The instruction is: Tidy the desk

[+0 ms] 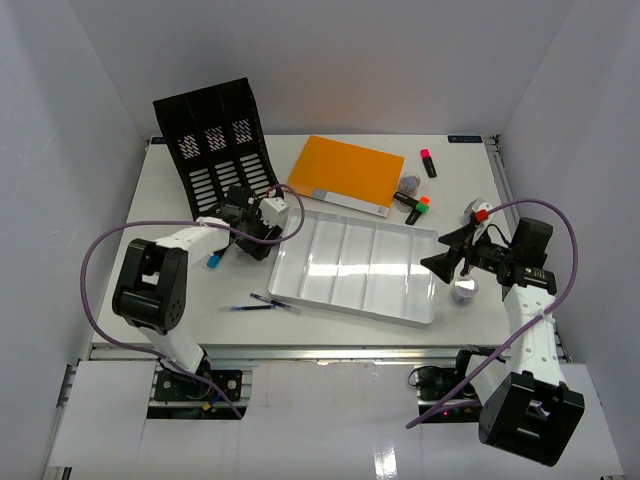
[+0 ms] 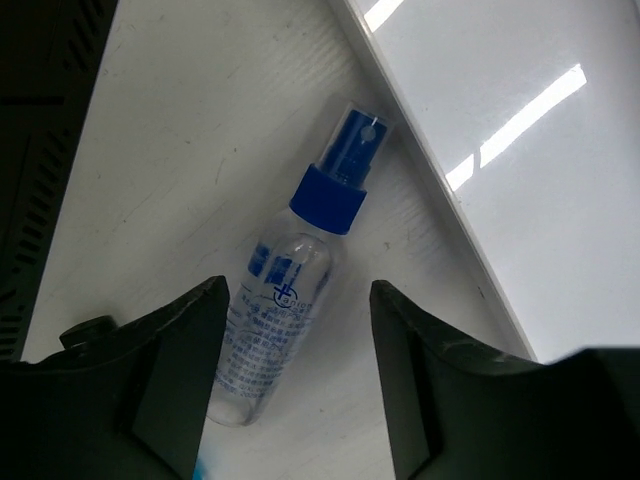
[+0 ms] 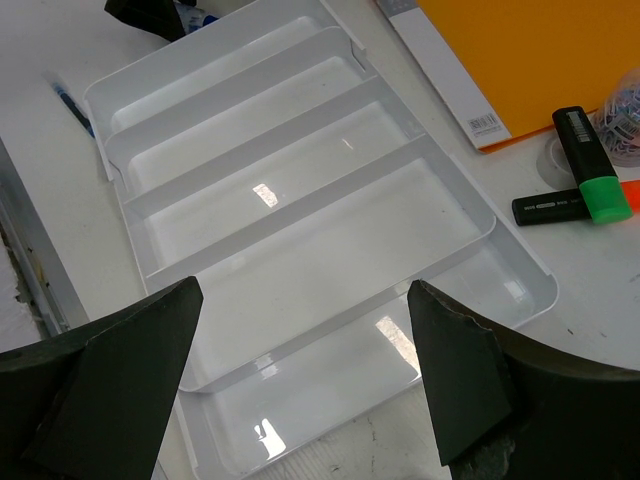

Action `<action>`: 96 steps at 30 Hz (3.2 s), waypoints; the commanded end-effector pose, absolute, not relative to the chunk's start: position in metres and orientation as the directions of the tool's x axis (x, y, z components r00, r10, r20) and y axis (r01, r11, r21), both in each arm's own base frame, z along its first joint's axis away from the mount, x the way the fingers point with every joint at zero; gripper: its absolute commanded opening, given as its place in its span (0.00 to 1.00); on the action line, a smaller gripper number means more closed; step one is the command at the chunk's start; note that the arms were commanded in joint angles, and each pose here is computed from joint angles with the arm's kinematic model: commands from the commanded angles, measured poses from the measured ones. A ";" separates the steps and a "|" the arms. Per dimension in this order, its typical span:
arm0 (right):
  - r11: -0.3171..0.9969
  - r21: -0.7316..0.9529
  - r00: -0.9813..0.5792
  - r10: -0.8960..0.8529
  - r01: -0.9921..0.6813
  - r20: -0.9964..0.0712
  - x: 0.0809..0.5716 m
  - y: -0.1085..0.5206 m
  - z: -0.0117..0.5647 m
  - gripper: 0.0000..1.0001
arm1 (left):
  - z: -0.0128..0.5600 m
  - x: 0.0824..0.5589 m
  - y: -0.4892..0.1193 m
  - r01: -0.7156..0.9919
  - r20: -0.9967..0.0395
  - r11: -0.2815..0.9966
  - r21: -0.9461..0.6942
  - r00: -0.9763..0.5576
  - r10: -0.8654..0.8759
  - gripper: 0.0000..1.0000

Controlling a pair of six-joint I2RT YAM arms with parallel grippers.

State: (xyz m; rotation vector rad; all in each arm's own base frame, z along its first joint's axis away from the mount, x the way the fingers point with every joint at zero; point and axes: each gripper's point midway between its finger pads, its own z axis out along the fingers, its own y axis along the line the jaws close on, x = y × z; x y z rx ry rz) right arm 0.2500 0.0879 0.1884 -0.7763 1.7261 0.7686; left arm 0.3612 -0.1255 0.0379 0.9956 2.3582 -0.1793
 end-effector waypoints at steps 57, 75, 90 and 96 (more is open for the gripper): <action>0.573 0.089 -0.209 -0.146 -0.815 -0.967 0.251 0.089 0.197 0.90 | 0.097 0.352 -0.215 0.361 -0.592 0.766 -0.532 -0.805 -0.032 0.35; 0.573 0.087 -0.209 -0.150 -0.815 -0.966 0.251 0.089 0.195 0.90 | 0.176 0.332 -0.191 0.364 -0.733 0.784 -0.502 -0.661 -0.162 0.86; 0.591 0.114 -0.251 -0.155 -0.798 -0.955 0.257 0.084 0.181 0.90 | 0.142 0.295 -0.080 -0.132 -0.699 0.882 -0.453 -0.561 -0.443 0.98; 0.586 0.121 -0.255 -0.150 -0.801 -0.955 0.257 0.085 0.180 0.90 | 0.129 0.328 -0.039 -0.176 -0.770 0.973 -0.150 -0.597 -0.227 0.94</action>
